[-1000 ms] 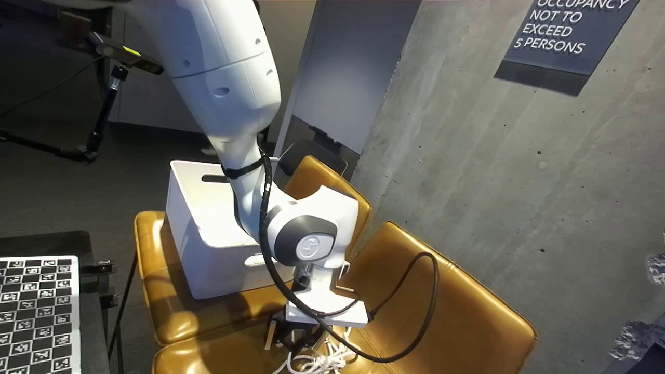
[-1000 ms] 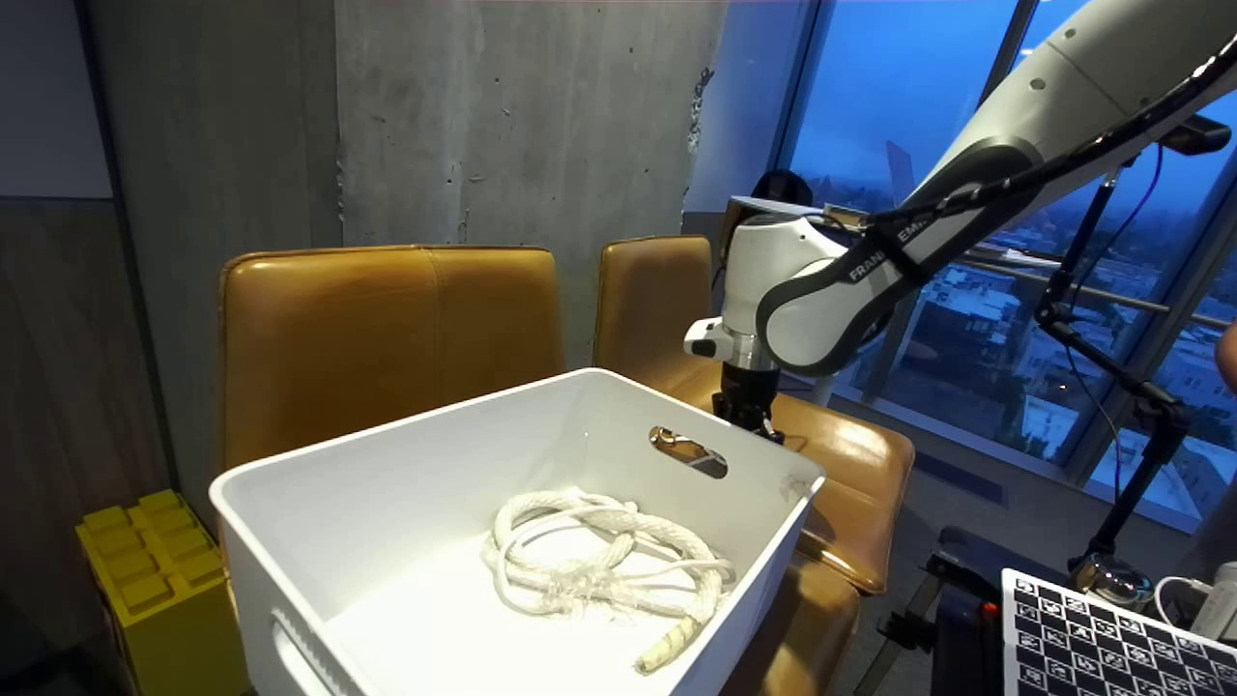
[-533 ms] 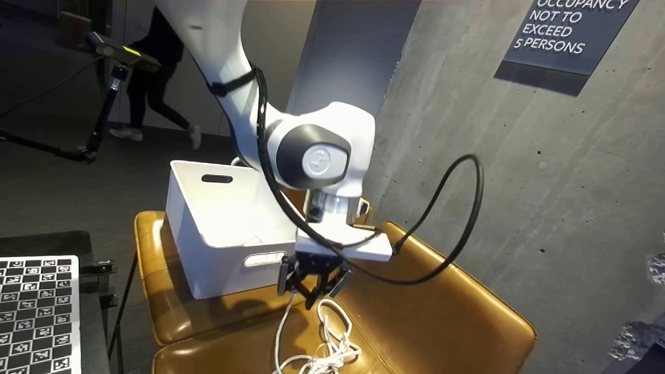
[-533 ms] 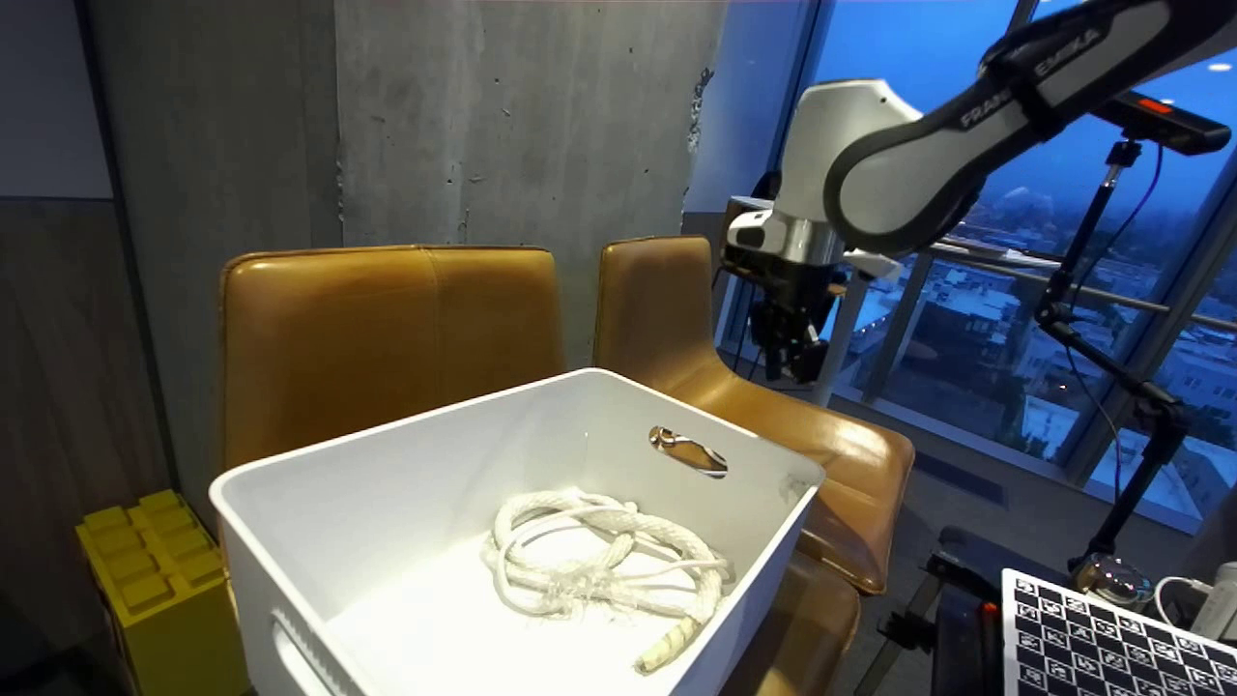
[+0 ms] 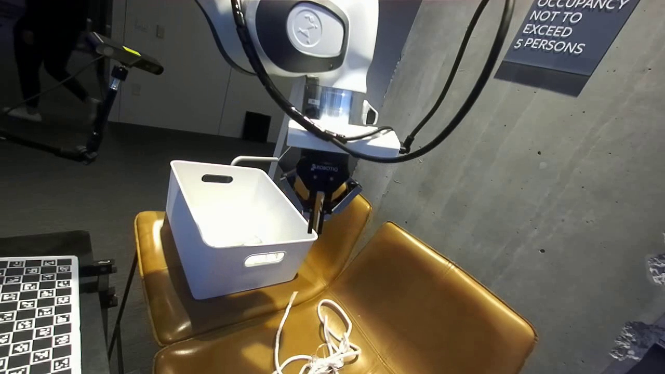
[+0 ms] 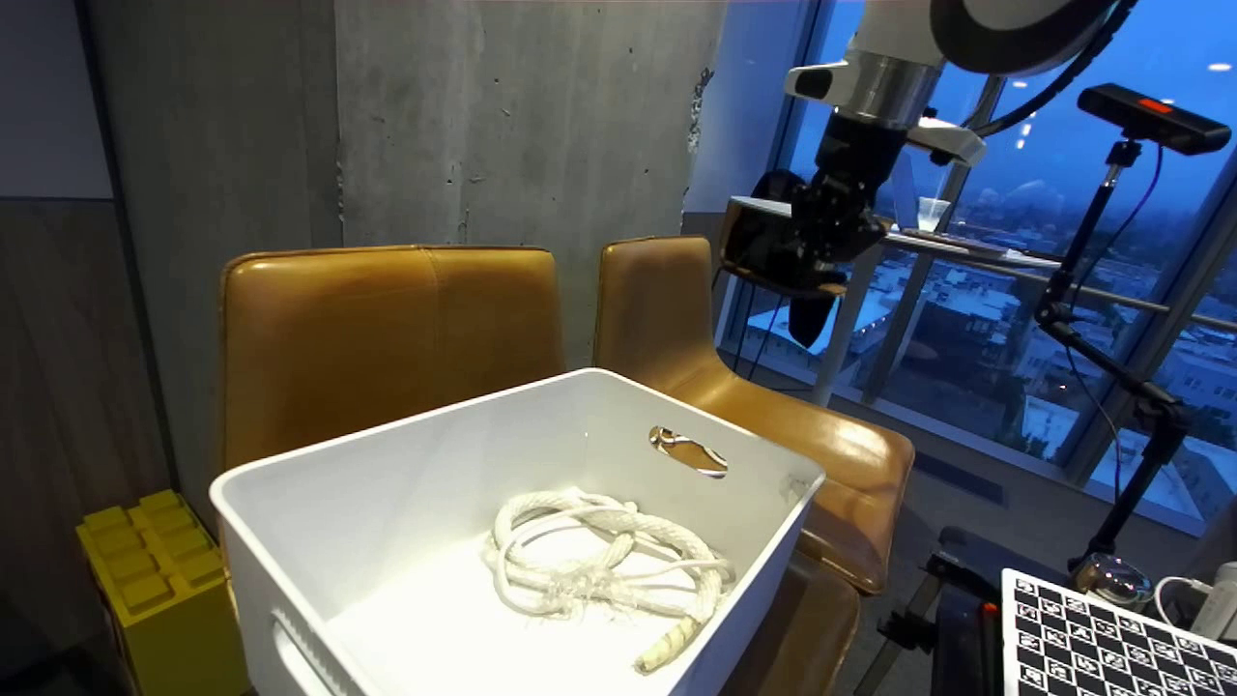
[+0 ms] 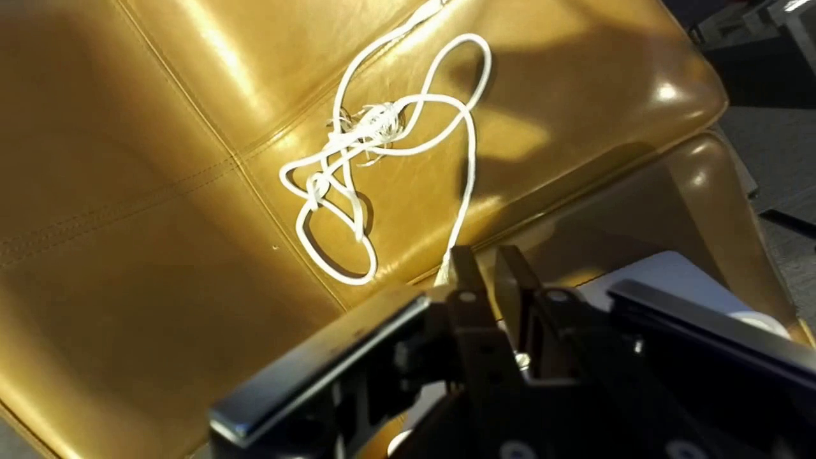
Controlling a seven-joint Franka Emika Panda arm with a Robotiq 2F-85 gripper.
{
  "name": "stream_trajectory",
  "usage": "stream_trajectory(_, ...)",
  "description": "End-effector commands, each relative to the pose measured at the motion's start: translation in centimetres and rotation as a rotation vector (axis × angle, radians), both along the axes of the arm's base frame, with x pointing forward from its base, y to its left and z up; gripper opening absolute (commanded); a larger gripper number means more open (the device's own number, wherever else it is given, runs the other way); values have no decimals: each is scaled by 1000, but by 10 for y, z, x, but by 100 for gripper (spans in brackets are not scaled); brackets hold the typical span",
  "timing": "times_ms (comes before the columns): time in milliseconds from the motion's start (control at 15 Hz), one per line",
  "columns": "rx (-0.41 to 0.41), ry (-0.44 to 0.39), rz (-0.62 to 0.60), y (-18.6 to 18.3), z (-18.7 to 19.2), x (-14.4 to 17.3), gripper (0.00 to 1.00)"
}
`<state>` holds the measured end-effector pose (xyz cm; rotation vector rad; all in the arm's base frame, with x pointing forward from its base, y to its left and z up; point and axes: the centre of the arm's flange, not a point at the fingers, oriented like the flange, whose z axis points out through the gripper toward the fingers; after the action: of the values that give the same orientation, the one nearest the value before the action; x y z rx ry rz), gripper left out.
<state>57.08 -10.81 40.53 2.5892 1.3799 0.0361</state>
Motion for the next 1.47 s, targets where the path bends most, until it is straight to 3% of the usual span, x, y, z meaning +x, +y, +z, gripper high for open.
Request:
stream_trajectory(0,44,26,-39,-4,-12,-24,46)
stream_trajectory(267,78,75,-60,-8,-43,-23,75)
stream_trajectory(533,86,119,-64,-12,-88,1,100)
stream_trajectory(1067,55,167,-28,-17,-203,77,100)
stream_trajectory(1400,40,199,-4,-15,-268,94,100)
